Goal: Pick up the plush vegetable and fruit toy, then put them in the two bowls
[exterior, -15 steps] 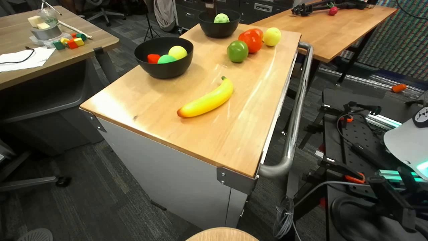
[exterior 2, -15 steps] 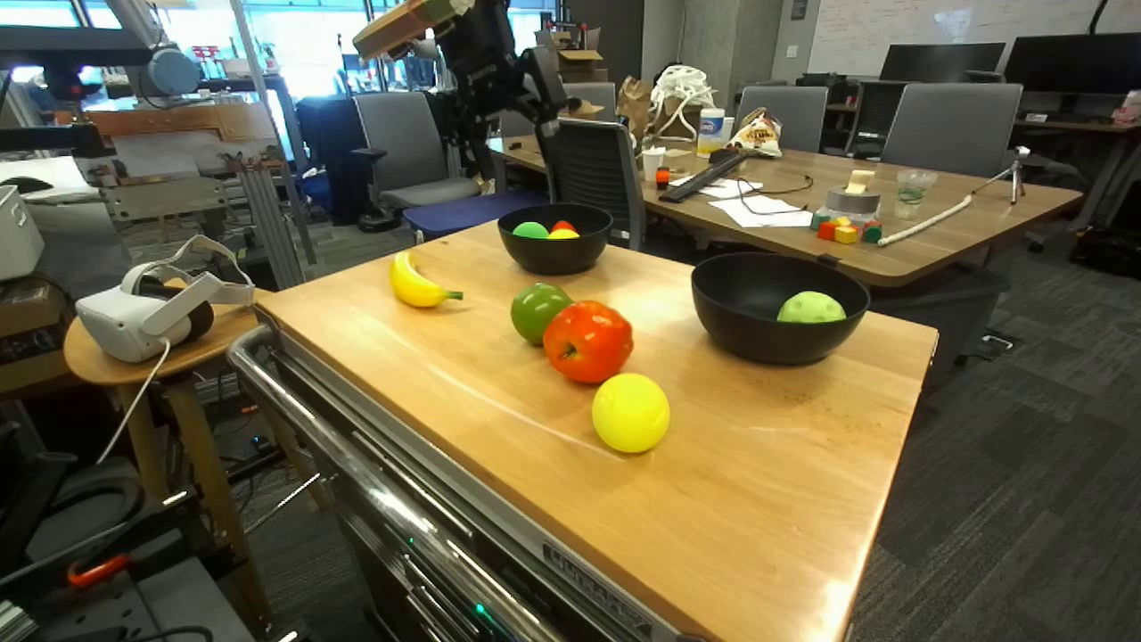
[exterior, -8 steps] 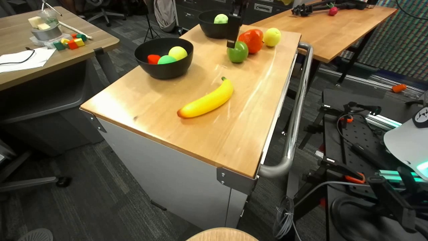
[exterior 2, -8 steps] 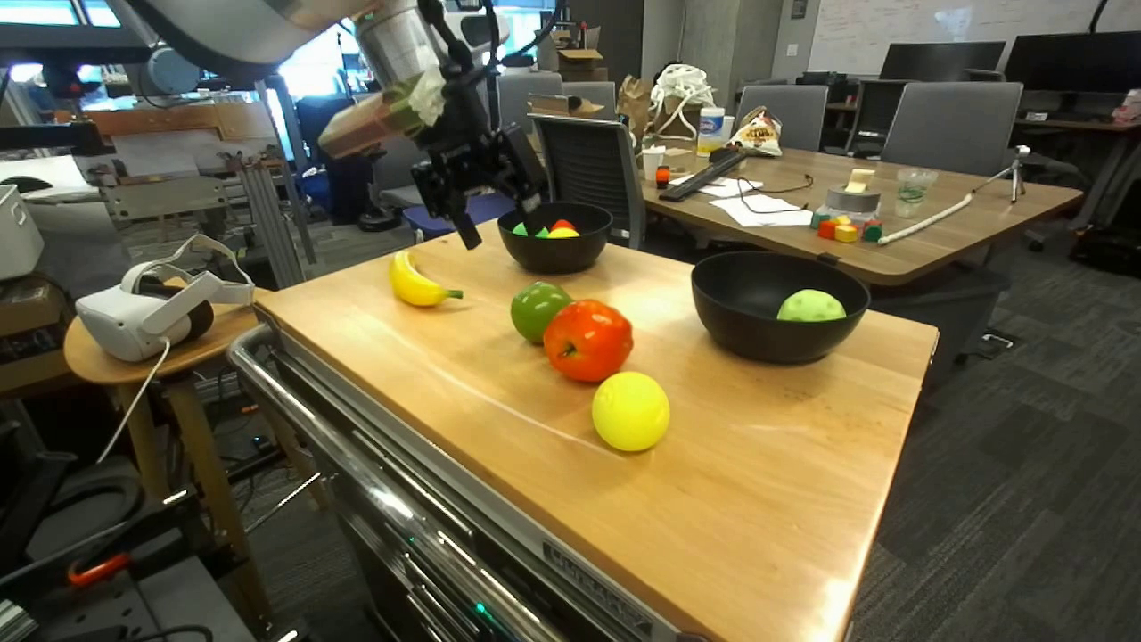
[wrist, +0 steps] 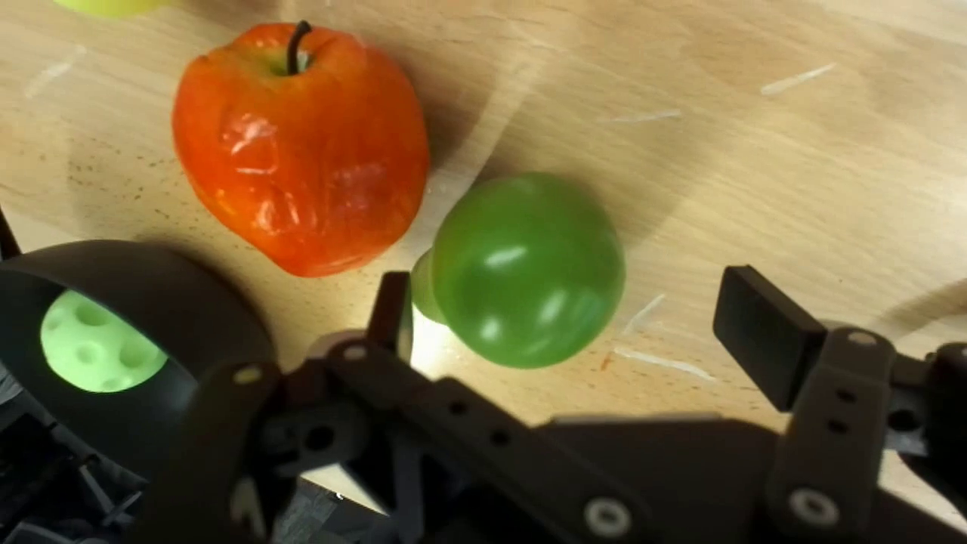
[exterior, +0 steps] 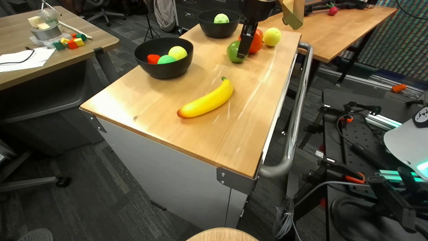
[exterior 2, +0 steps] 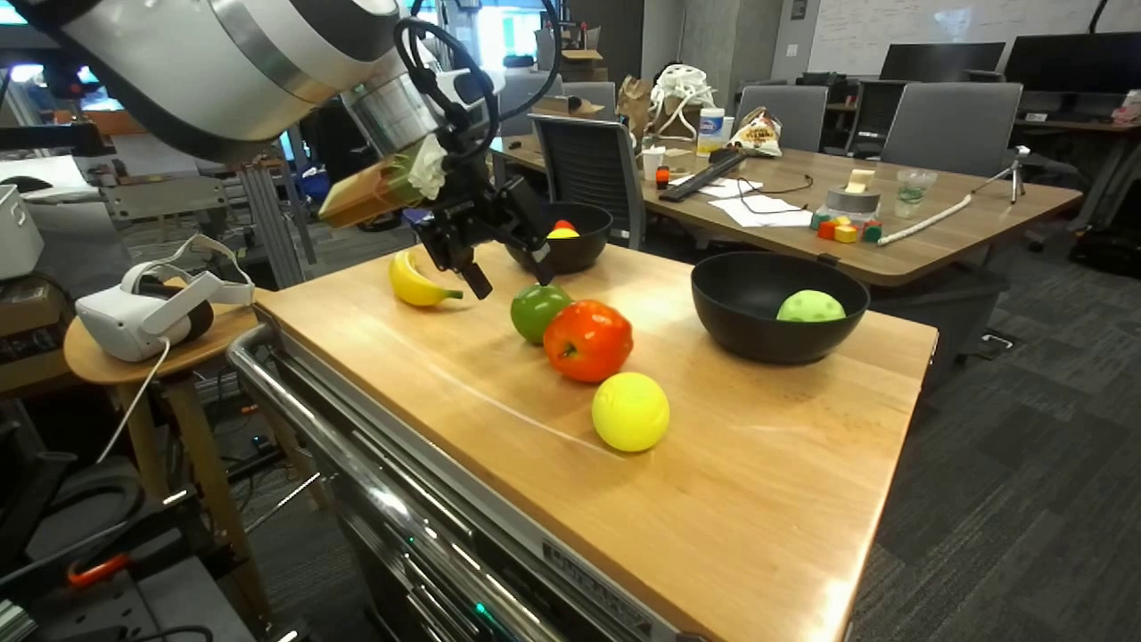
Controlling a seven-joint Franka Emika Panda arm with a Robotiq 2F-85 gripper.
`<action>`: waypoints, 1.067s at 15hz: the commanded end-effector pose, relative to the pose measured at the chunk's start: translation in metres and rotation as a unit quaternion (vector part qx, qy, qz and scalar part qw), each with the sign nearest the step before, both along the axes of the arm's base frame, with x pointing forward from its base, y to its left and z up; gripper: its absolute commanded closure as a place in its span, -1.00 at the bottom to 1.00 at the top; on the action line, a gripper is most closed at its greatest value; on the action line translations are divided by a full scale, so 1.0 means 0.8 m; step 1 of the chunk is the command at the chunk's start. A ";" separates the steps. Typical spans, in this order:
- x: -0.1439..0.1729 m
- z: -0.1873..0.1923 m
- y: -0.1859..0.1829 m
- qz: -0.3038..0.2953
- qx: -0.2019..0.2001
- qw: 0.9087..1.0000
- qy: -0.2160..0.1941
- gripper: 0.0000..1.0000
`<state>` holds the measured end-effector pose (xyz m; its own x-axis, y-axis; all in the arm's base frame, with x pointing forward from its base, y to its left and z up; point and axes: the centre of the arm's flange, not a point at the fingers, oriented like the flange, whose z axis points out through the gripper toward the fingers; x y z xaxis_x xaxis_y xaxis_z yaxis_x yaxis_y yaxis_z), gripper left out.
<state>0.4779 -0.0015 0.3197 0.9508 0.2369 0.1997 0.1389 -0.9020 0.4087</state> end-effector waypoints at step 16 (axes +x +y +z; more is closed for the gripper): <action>0.030 -0.043 -0.002 0.022 -0.007 0.999 0.025 -0.23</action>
<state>0.4905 -0.0048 0.2773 0.9589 0.2487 0.1369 0.1739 -0.8957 0.4093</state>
